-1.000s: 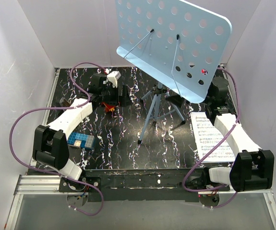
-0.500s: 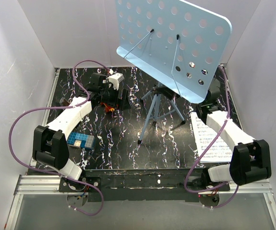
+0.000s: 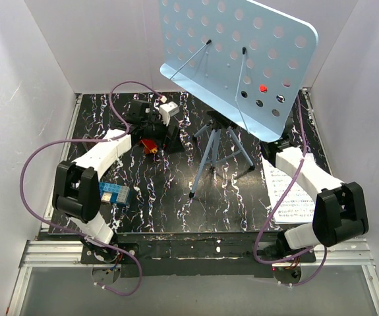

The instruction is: Pack up the instrument practice props

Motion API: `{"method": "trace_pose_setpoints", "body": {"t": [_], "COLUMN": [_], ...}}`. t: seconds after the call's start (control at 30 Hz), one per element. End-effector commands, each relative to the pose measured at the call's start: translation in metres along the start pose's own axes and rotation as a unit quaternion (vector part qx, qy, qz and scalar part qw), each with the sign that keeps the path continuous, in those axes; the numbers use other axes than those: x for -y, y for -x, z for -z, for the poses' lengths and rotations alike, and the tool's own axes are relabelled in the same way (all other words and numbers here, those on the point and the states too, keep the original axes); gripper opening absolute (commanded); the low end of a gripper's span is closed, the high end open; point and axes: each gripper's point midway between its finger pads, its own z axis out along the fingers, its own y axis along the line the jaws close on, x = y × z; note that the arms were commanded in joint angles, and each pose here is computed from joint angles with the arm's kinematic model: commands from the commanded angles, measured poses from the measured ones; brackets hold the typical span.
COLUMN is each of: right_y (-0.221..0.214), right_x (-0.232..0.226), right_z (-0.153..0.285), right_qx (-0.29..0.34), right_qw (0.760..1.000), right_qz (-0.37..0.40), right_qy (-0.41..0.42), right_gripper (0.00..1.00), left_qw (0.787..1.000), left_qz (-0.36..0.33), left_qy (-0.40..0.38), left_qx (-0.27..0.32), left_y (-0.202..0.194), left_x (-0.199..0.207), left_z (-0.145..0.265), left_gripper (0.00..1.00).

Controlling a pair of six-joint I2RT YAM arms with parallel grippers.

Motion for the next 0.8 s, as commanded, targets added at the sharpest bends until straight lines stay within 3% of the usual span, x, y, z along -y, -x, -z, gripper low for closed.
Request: {"method": "trace_pose_setpoints", "body": {"t": [0.0, 0.13, 0.3, 0.5, 0.67, 0.77], "right_y": [0.033, 0.027, 0.024, 0.021, 0.027, 0.025], "right_x": [-0.02, -0.03, -0.03, -0.025, -0.022, -0.018], "right_z": [-0.009, -0.007, -0.006, -0.009, -0.013, -0.016], "right_qx": [0.029, 0.006, -0.017, -0.038, -0.047, -0.054], "right_qw": [0.998, 0.996, 0.997, 0.996, 0.996, 0.996], "right_qz": [0.043, 0.044, 0.023, 0.016, 0.018, 0.01], "right_qy": [0.048, 0.076, 0.077, 0.075, 0.077, 0.072], "right_gripper": [0.34, 0.2, 0.01, 0.01, 0.01, 0.01], "left_qw": [0.99, 0.98, 0.965, 0.956, 0.945, 0.937], "left_qz": [-0.112, -0.143, -0.2, -0.223, -0.261, -0.289], "left_qy": [-0.052, -0.1, -0.1, -0.086, -0.09, -0.054], "left_qx": [0.067, 0.094, 0.135, 0.169, 0.174, 0.189], "left_y": [0.036, 0.042, 0.061, 0.083, 0.079, 0.079], "left_x": [0.005, 0.005, 0.002, -0.007, -0.011, -0.019], "left_z": [-0.008, -0.04, -0.086, -0.122, -0.129, -0.13], "left_gripper": [0.89, 0.78, 0.75, 0.7, 0.62, 0.64]}}
